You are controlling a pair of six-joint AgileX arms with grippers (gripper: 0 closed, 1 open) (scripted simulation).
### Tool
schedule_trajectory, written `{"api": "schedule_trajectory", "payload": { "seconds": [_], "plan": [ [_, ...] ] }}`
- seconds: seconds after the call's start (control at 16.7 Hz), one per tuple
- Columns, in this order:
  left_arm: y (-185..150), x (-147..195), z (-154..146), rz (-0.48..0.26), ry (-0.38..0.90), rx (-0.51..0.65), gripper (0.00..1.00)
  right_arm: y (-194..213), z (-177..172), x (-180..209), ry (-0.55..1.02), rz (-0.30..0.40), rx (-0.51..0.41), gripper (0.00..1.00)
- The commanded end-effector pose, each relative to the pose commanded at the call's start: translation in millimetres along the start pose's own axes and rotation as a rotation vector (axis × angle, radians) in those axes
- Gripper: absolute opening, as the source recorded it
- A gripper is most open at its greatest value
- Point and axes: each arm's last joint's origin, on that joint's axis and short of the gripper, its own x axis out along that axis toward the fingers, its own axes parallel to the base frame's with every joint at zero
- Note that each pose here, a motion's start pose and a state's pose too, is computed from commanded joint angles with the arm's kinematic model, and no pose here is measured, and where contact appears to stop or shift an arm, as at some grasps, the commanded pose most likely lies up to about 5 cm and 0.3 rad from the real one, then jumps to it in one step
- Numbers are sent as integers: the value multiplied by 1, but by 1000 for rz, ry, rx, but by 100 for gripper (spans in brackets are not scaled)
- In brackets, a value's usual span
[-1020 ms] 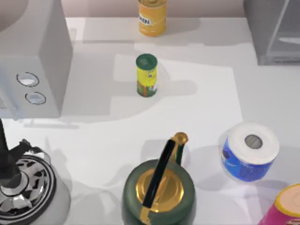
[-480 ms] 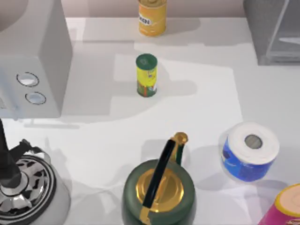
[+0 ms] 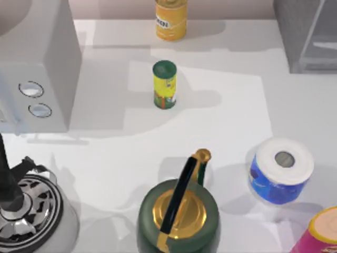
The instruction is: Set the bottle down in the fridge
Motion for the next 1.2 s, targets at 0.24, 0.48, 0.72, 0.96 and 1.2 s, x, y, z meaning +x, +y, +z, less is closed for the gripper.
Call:
{"api": "schedule_trajectory", "payload": {
  "seconds": [0.24, 0.48, 0.72, 0.96, 1.2],
  "plan": [
    [0, 0, 0, 0, 0, 0, 100, 50, 26, -29, -18, -290, -10, 1],
    [0, 0, 0, 0, 0, 0, 100, 110, 30, -49, -225, -566, 27, 1],
    [0, 0, 0, 0, 0, 0, 100, 149, 10, -44, -495, -673, 154, 1],
    [0, 0, 0, 0, 0, 0, 100, 164, -12, -24, -640, -648, 286, 1],
    [0, 0, 0, 0, 0, 0, 100, 167, -18, -18, -660, -633, 315, 1]
  ]
}}
